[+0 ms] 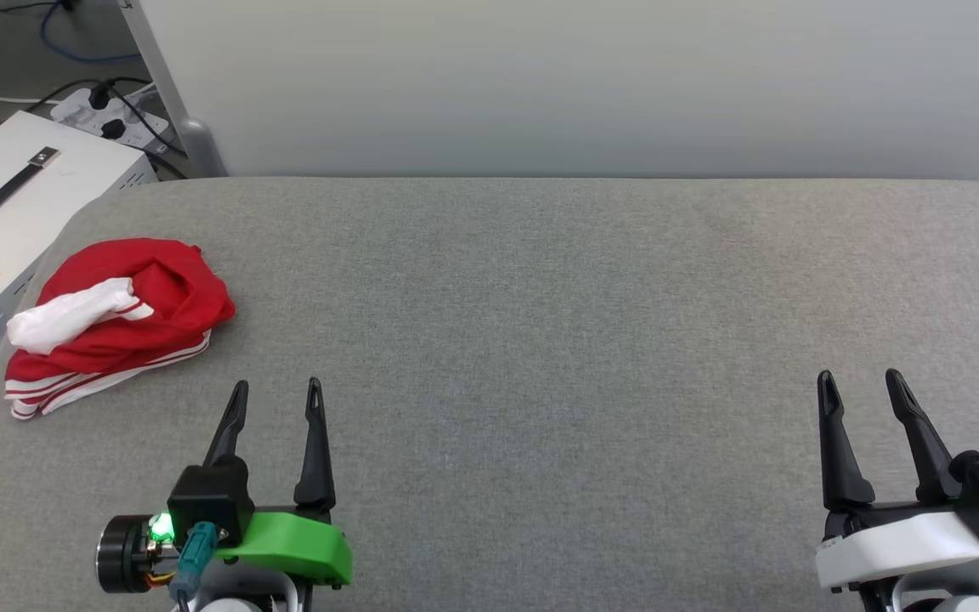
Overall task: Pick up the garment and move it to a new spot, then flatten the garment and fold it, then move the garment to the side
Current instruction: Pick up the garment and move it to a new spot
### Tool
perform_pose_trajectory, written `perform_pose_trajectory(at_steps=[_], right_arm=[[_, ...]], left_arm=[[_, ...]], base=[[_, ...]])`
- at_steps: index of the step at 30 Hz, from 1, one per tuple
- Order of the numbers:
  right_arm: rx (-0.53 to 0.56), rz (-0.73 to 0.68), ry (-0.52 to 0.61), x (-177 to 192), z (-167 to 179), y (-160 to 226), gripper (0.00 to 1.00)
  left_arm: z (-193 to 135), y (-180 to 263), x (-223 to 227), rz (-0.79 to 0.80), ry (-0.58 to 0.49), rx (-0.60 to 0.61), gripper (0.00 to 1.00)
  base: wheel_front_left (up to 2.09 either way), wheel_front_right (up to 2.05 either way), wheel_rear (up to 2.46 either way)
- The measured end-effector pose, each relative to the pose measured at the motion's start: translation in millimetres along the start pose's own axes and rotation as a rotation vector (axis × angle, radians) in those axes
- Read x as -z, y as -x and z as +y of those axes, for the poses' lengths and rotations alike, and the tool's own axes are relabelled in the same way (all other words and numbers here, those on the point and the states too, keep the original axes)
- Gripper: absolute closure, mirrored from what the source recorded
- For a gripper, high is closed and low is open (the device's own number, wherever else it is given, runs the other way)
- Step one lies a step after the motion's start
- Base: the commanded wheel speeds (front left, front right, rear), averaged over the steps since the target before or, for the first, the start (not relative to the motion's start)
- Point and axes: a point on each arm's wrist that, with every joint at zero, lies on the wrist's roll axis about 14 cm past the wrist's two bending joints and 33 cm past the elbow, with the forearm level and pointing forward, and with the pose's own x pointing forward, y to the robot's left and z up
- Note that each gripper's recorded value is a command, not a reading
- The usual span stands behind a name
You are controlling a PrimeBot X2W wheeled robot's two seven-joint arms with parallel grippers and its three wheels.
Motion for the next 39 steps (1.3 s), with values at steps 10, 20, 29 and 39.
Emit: perform_pose_trajectory(at_steps=[10, 20, 29, 39], right_arm=[[-0.049, -0.004, -0.023, 4, 16, -6, 0.00], [-0.150, -0.001, -0.051, 12, 49, -21, 0.00], [-0.270, 0.022, -0.070, 23, 90, -32, 0.00], [-0.390, 0.041, -0.085, 33, 130, -40, 0.00]], left_arm=[[17, 8, -1, -0.014, 0.006, -0.056, 0.00], [51, 26, -1, -0.014, -0.005, -0.171, 0.00], [87, 50, -2, -0.006, -0.014, -0.299, 0.00], [122, 81, -5, -0.002, -0.024, -0.433, 0.00]], base=[[0.00, 0.00, 0.00], [0.00, 0.00, 0.00], [0.00, 0.00, 0.00], [0.00, 0.00, 0.00]])
